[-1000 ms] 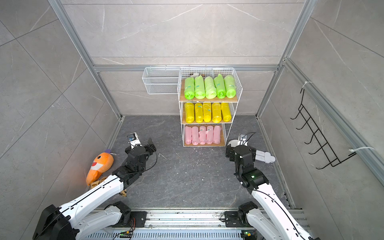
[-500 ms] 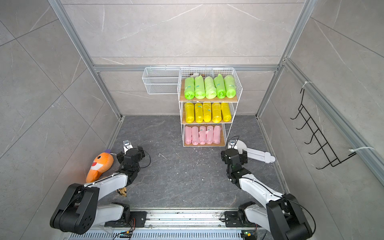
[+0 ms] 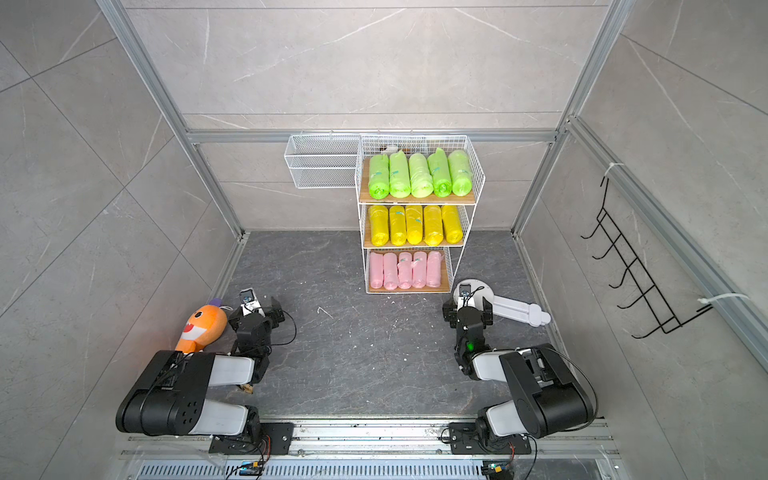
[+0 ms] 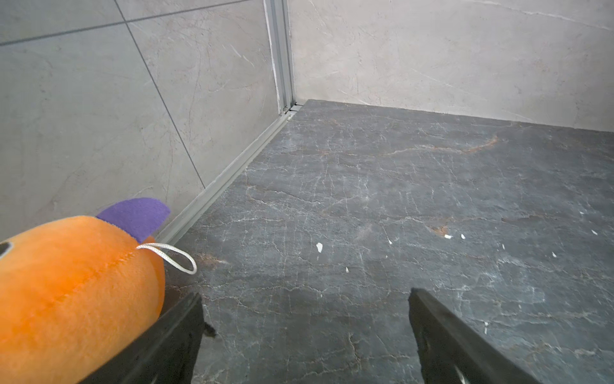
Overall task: Sort the rolls of trash bags by color and place them on the shelf
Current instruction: Reset both arms
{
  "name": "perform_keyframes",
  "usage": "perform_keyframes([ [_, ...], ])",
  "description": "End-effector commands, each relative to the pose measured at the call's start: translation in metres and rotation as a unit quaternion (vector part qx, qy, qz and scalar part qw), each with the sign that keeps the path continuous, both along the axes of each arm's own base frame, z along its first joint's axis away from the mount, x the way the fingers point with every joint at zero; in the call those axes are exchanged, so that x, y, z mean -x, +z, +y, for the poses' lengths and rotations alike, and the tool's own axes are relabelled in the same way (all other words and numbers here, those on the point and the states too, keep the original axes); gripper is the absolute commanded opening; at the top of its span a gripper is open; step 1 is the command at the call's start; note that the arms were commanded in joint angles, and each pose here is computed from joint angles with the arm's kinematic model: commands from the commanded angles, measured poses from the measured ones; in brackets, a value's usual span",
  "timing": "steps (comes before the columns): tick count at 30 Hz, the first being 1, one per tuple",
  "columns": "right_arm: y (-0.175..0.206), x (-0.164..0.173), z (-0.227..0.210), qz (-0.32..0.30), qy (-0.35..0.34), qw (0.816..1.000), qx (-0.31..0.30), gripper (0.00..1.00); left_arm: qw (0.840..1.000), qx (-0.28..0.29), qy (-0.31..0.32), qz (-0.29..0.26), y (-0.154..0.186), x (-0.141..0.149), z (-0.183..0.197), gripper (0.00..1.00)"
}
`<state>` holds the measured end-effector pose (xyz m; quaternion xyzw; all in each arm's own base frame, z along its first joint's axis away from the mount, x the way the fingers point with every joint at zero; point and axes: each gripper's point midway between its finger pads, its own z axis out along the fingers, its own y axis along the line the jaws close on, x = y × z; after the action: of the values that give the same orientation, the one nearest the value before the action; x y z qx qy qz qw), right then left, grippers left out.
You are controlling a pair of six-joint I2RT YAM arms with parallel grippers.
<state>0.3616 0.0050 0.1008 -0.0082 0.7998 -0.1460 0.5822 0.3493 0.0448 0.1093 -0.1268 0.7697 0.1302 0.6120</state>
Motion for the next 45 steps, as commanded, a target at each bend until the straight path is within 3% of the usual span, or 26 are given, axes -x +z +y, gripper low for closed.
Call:
perform_keyframes([
  [1,0.015,-0.007,0.003,-0.039,0.026,0.998,-0.037,1.0,0.998,0.014,-0.011,-0.058,0.021,-0.002,0.001,0.98],
  [5,0.006,-0.01,-0.01,-0.047,0.017,0.997,-0.062,1.0,0.997,0.027,-0.012,-0.069,0.014,-0.005,0.01,0.98],
  [6,0.006,-0.013,-0.009,-0.048,0.019,0.997,-0.058,1.0,0.998,0.042,-0.024,-0.046,0.007,-0.008,0.007,0.98],
  [12,-0.008,-0.028,-0.018,0.014,0.027,0.994,-0.103,1.0,0.998,0.047,-0.026,-0.041,0.005,-0.012,0.01,0.98],
  [45,-0.006,-0.027,-0.019,0.009,0.025,0.995,-0.1,1.0,0.998,0.048,-0.026,-0.042,0.006,-0.011,0.01,0.98],
])
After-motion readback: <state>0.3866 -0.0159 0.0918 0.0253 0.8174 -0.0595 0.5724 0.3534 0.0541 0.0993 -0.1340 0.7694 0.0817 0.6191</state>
